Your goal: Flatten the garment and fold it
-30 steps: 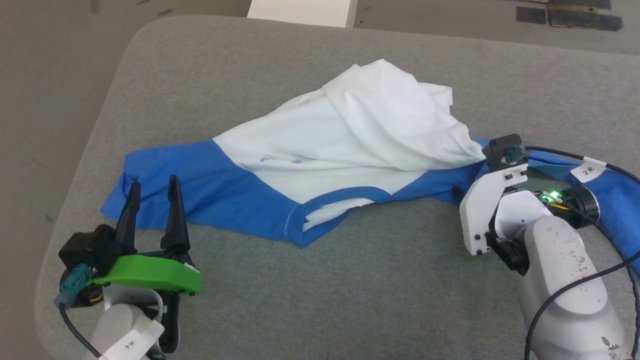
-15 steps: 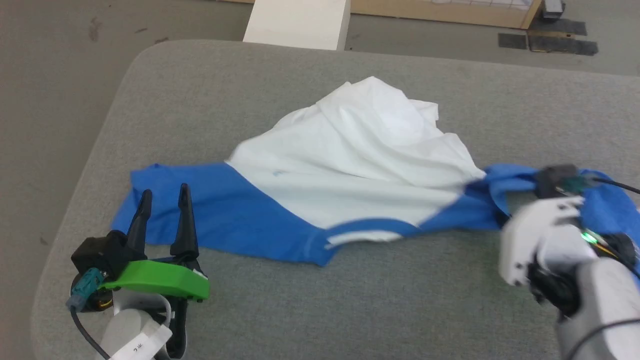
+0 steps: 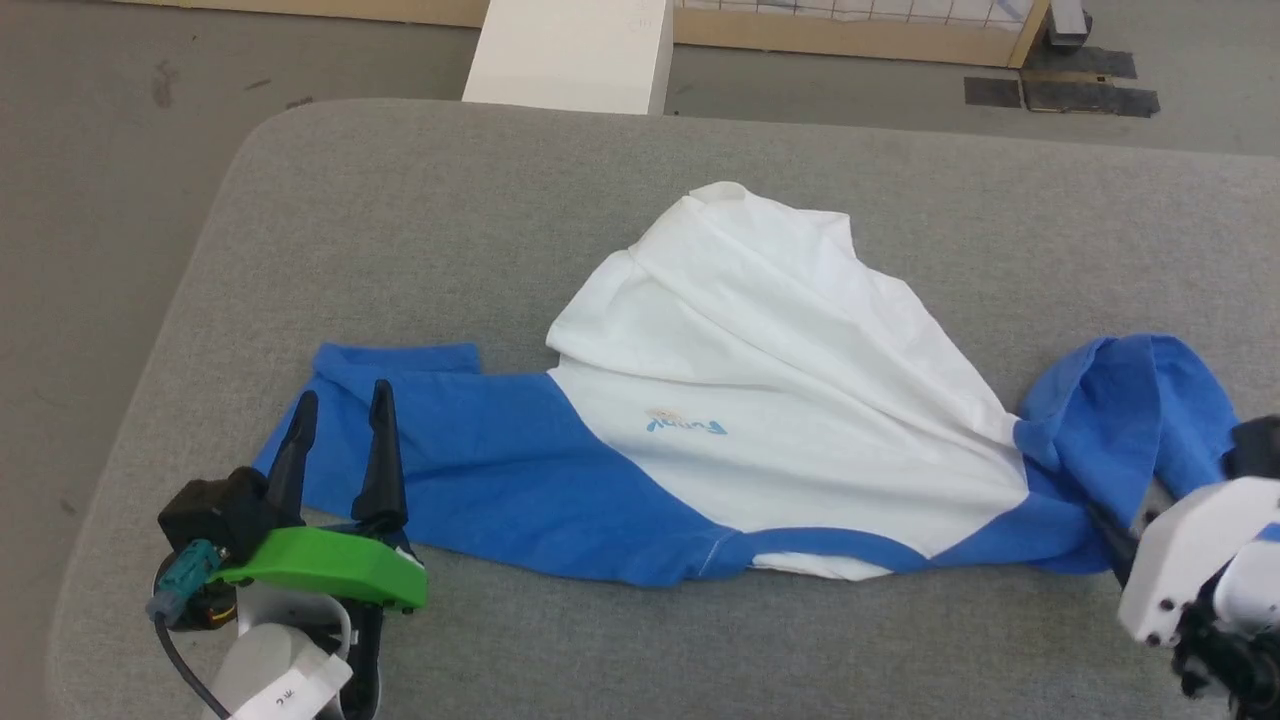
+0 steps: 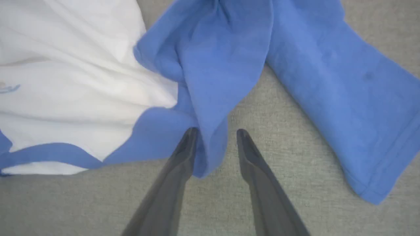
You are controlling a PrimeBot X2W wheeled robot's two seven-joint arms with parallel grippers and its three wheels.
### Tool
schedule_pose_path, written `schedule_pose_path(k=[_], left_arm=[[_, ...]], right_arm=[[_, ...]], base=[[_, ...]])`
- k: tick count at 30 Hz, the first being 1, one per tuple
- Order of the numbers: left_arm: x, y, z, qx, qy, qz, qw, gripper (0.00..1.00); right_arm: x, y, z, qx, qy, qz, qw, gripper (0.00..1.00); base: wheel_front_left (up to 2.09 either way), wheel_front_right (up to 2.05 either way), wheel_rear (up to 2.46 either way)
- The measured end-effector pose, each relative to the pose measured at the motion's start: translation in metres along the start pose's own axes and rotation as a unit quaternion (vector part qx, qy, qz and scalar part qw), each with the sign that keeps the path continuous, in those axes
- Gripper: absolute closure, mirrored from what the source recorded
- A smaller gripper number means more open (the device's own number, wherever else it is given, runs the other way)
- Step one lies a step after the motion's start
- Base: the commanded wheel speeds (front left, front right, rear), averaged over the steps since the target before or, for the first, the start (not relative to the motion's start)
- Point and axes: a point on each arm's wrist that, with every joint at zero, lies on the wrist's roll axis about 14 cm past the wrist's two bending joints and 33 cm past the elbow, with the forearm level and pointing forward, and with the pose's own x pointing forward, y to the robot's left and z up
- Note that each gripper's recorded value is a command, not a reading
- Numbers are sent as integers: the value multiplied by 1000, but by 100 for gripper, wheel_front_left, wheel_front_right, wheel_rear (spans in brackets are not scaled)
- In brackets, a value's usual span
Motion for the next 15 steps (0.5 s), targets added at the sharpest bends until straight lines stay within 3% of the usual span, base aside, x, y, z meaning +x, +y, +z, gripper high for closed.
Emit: schedule_pose_path(k=[8, 11, 15], left_arm=[[-1, 1, 2, 0, -1, 0, 1000, 0], [1, 0, 0, -1, 1, -1, 1000, 0], [5, 1, -4, 0, 7, 1, 1000, 0]], right_arm=[[-20, 35, 84, -25, -149, 44, 988, 0], [-7, 62, 93, -75, -144, 53, 985, 0], [29, 77, 84, -143, -83, 37, 986, 0]], base=[[0, 0, 0], [0, 0, 0], [0, 0, 0]])
